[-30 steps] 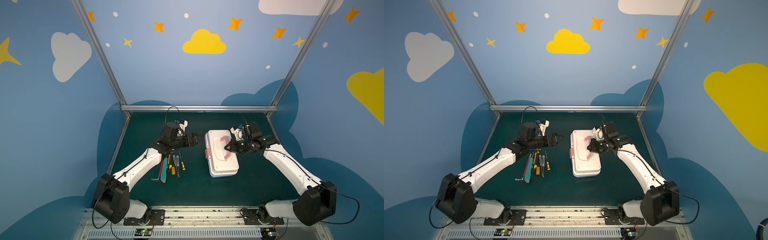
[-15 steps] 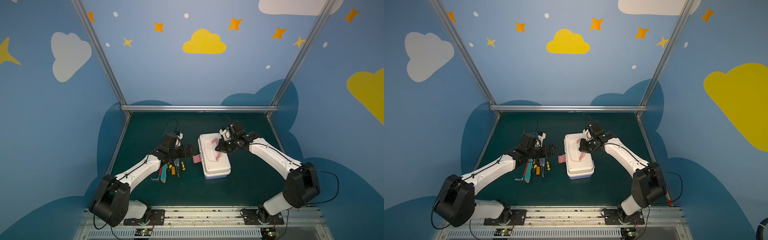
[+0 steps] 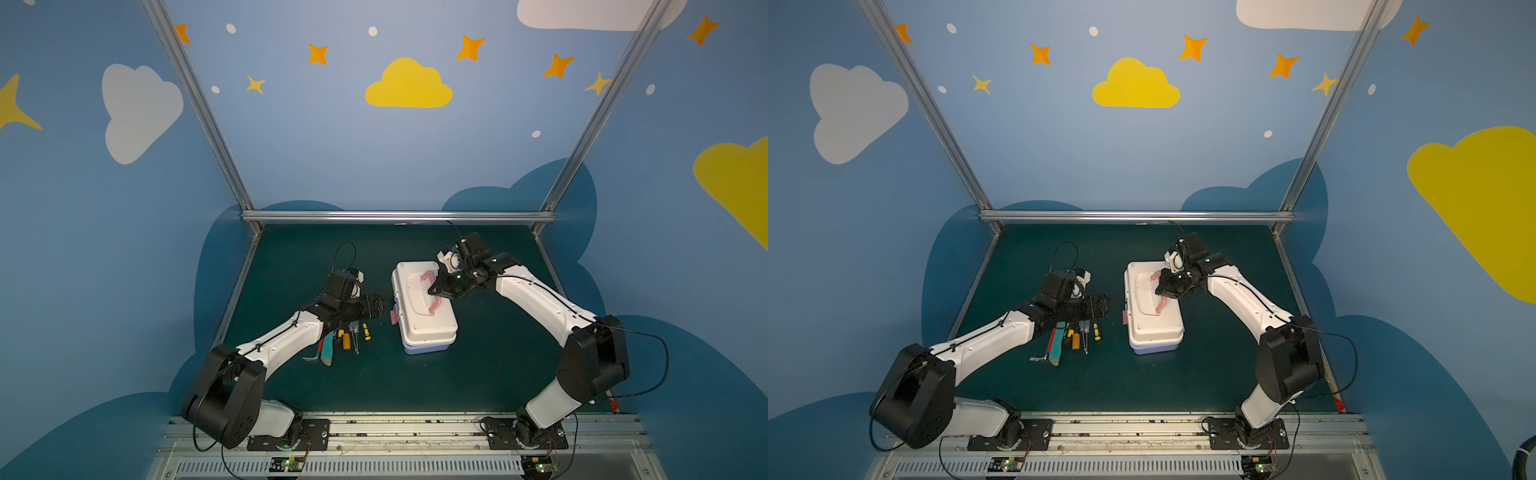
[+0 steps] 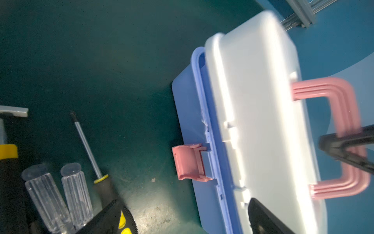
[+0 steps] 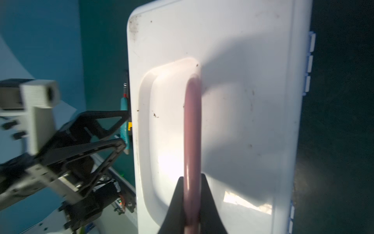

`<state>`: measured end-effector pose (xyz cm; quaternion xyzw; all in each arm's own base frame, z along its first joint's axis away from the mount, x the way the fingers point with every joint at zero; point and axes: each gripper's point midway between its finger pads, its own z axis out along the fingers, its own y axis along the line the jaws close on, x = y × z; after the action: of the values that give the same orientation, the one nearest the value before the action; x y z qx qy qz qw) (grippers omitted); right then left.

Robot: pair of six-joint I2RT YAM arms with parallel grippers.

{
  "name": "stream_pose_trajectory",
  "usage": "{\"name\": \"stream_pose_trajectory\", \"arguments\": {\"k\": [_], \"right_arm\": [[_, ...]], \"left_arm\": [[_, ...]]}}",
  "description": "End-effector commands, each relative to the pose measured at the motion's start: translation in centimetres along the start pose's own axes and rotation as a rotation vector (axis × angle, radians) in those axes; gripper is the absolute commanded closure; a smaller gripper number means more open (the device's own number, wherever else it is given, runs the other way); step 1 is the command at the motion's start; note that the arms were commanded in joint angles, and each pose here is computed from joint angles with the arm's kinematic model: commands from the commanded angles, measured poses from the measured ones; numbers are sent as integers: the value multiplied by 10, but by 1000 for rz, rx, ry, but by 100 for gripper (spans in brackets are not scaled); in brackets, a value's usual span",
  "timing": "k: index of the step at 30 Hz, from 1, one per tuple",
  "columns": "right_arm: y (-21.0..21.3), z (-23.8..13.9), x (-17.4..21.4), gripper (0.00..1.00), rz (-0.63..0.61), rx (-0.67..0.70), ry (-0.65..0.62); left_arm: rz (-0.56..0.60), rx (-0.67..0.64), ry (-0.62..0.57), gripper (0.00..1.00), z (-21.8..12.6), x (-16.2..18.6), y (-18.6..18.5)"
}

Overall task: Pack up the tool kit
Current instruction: 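Lift the white lid upward by its pink handle with the right gripper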

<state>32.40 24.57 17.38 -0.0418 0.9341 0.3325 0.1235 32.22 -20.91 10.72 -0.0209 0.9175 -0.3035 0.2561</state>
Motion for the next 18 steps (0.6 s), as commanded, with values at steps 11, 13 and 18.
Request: {"name": "stream_pose_trajectory", "arguments": {"k": [11, 13, 18], "right_arm": [[17, -52, -3, 100, 60, -431, -14], [15, -57, -4, 100, 71, -453, -26], [10, -64, -5, 100, 71, -445, -57]], "left_arm": [[37, 69, 38, 17, 30, -10, -23], [48, 72, 49, 18, 34, -7, -27], [52, 58, 86, 21, 45, 1, -27]]}}
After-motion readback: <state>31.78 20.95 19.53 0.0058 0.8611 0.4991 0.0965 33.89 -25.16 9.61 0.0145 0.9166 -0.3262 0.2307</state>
